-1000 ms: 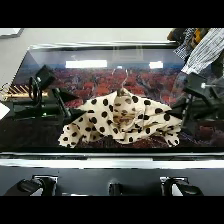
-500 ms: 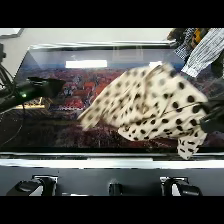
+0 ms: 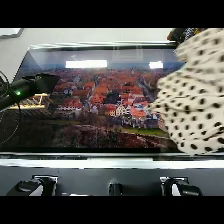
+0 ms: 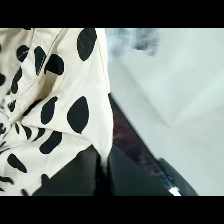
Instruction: Fold the clothes and pants, and hang the long-sleeved shirts on hangers.
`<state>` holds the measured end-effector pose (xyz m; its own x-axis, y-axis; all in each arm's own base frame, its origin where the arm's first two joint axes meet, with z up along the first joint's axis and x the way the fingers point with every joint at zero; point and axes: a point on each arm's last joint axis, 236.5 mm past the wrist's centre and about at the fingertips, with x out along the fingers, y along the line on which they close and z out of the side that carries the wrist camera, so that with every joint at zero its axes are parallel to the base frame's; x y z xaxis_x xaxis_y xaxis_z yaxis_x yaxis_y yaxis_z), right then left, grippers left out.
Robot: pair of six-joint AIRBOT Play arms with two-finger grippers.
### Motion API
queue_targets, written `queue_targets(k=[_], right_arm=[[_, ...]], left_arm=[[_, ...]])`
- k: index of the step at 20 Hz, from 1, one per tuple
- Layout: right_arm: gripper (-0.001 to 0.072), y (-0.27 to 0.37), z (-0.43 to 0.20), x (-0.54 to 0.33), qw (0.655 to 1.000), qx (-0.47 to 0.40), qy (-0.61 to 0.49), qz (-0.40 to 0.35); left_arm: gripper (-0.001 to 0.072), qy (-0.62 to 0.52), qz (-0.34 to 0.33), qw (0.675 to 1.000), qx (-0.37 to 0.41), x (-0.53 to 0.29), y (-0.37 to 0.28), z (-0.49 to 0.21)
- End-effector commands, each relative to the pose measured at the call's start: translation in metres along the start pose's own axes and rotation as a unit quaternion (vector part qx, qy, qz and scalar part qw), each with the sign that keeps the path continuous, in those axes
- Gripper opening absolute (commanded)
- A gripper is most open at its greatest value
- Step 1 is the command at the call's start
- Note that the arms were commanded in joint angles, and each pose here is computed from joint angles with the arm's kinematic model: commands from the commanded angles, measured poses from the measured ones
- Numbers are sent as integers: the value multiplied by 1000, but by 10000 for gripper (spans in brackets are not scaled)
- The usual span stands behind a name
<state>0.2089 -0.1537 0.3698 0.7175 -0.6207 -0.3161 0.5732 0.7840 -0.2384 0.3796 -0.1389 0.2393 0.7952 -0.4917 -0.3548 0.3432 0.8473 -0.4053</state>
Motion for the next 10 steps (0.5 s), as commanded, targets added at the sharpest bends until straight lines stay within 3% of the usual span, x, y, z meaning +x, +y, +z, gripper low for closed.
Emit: queue_targets(k=[1, 5, 10], right_arm=[[16, -53, 18, 9, 991, 37, 30, -129], [17, -84, 48, 29, 969, 23, 32, -243], [17, -105, 72, 65, 957, 75, -22, -280]], left_arm=[[679, -1, 1, 1000, -1, 0, 0, 0], [678, -1, 1, 1000, -17, 0, 0, 0], [678, -1, 1, 1000, -17, 0, 1, 0]])
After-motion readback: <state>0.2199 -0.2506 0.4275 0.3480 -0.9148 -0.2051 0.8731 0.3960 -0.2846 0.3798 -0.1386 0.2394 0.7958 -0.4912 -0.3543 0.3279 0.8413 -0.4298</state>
